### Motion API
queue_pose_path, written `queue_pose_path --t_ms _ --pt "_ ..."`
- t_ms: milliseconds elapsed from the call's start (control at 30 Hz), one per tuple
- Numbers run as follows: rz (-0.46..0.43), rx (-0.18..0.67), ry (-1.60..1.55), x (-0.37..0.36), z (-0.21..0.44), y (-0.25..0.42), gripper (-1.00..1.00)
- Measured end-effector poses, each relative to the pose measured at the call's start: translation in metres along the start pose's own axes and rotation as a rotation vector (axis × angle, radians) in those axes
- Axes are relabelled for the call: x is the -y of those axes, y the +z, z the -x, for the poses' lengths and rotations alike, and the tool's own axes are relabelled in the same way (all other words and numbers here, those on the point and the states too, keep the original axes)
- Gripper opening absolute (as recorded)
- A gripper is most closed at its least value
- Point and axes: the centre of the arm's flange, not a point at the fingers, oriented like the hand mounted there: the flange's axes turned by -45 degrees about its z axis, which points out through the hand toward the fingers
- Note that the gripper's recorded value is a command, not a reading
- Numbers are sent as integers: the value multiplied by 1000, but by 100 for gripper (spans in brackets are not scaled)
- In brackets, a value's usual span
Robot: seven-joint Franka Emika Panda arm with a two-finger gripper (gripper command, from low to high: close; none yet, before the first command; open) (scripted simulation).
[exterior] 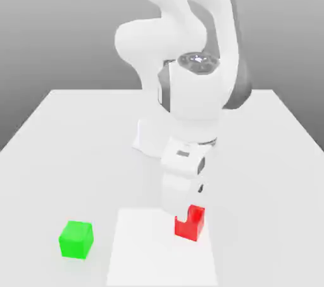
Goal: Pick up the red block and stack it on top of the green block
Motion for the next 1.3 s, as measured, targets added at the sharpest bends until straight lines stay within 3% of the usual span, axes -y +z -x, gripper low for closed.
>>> queue_pose_path --t_ms 267,300,1100,1300 --pt "-7 4 3 4 3 40 0" --pt "-10 5 4 6 4 45 -100" --pt "-14 8 -18 0 4 -20 -100" --pt "-18 12 -15 -55 60 -33 -100"
